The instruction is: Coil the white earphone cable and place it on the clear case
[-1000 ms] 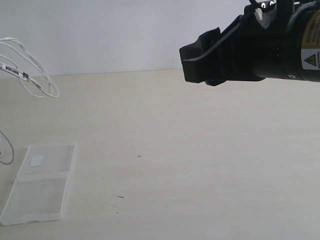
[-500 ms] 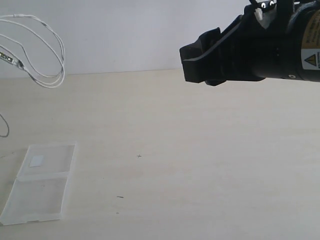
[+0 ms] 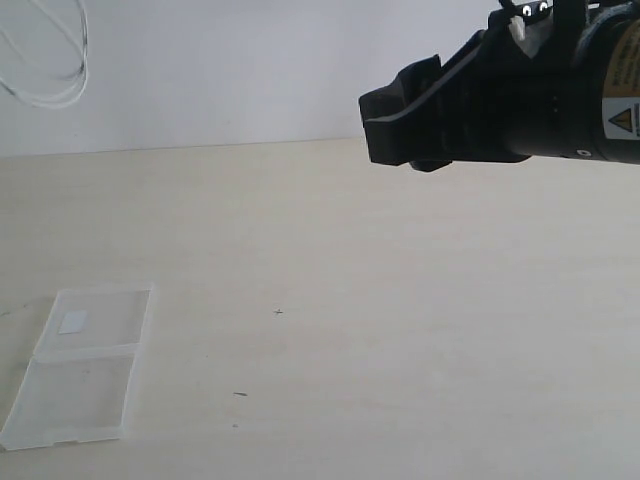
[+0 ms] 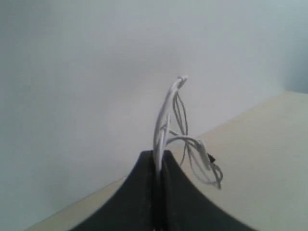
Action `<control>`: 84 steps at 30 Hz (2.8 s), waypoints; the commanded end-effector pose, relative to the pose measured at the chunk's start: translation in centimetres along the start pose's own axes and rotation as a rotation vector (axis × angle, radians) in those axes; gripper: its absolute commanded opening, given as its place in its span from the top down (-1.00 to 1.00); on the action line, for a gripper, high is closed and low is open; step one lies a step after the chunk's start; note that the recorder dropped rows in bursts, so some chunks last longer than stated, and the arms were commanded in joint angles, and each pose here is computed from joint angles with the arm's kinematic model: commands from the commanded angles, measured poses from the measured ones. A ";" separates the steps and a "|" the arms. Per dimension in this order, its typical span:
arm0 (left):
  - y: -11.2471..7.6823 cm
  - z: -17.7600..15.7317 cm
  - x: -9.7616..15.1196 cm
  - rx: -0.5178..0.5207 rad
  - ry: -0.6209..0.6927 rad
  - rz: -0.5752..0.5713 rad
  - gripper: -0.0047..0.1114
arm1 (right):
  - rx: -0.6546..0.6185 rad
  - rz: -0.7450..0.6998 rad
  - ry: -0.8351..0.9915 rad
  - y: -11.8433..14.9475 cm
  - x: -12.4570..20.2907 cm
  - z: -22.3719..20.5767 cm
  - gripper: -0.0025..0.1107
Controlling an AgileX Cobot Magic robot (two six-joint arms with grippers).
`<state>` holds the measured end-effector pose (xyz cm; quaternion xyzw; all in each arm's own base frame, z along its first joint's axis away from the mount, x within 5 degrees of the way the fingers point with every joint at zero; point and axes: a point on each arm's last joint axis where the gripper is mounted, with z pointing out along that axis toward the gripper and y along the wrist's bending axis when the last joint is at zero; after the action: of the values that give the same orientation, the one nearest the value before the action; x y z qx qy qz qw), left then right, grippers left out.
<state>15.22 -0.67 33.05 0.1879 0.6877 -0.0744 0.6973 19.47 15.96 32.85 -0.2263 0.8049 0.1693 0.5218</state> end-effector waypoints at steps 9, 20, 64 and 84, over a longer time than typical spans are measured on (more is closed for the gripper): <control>0.8 -0.1 1.3 -0.090 0.160 -0.062 0.92 | -0.001 -0.006 -0.006 -0.1 0.0 -0.1 -0.07; 0.0 -0.1 1.5 -0.016 0.197 -0.290 0.92 | -0.001 -0.006 -0.006 -0.1 0.0 -0.1 -0.07; 4.5 0.4 -0.8 -0.432 0.115 0.204 0.92 | -0.001 -0.003 -0.005 0.0 0.0 -0.1 -0.07; 0.5 -1.8 2.0 -0.413 0.307 -0.182 0.92 | -0.001 -0.003 -0.005 0.0 0.0 -0.1 -0.07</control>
<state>14.78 1.26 31.52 -0.0053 0.7844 0.0591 0.6174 19.47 15.96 32.85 -0.2263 0.8049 0.1693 0.5218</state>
